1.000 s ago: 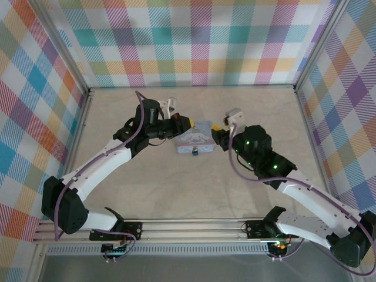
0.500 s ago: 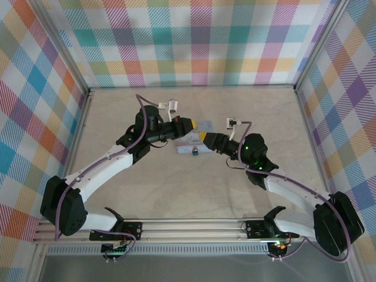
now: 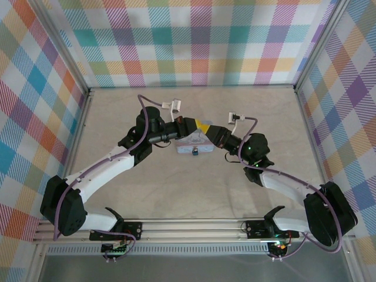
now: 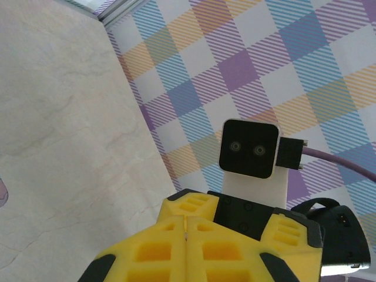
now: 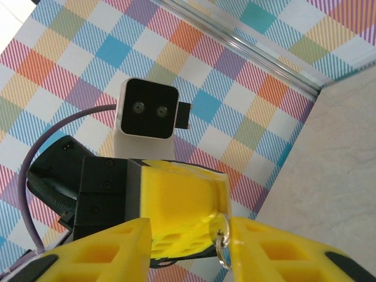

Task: Unlock the padlock with the key

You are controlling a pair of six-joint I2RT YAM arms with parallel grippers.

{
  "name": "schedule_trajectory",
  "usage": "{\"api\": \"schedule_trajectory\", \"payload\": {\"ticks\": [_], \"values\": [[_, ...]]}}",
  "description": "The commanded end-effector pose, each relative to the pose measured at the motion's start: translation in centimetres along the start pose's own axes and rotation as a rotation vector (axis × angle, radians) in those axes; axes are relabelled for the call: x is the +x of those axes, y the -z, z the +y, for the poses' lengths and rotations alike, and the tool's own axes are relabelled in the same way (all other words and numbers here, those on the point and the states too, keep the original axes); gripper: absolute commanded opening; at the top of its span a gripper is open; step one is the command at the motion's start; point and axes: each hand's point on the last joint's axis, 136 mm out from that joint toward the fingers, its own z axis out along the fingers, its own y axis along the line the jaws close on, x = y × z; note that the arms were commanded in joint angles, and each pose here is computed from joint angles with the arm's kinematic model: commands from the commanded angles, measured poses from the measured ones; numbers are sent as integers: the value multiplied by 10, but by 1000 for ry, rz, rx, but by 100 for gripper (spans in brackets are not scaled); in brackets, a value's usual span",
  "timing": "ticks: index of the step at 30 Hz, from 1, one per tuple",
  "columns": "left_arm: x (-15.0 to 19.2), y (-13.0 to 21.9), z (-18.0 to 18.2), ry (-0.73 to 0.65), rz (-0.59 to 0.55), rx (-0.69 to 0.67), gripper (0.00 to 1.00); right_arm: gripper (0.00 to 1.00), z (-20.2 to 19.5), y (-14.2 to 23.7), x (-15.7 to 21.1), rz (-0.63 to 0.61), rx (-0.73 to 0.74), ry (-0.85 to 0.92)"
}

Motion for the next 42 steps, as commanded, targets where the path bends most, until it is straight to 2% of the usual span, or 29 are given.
{"api": "schedule_trajectory", "payload": {"ticks": [1,8,13,15,16,18,21,24,28,34,37,42], "values": [[1,5,-21,-22,-5,68,0,37,16,0,-5,-8,-69,25],[1,8,-22,-13,-25,72,0,21,12,-3,-4,-8,-75,10],[0,9,-24,-12,-30,80,0,2,13,-4,-3,-5,-88,10],[0,11,-23,-9,-37,73,0,0,12,-4,-3,-4,-84,12],[0,11,-22,-8,-39,66,3,0,11,-4,-3,-6,-81,14],[-2,14,-19,-16,-51,40,23,0,7,-1,-4,-10,-61,18],[-2,22,-9,-32,-73,-31,59,0,3,7,-7,-12,-22,35],[-1,33,1,-54,-100,-78,73,0,-1,18,-12,-4,42,78],[15,39,20,-63,-58,-143,75,0,-15,31,-25,6,179,138],[66,35,79,5,65,-261,75,0,-59,42,-57,22,471,294],[90,30,108,50,91,-288,75,0,-83,34,-70,38,565,364],[107,16,143,37,91,-322,75,0,-129,8,-85,89,653,418]]}}
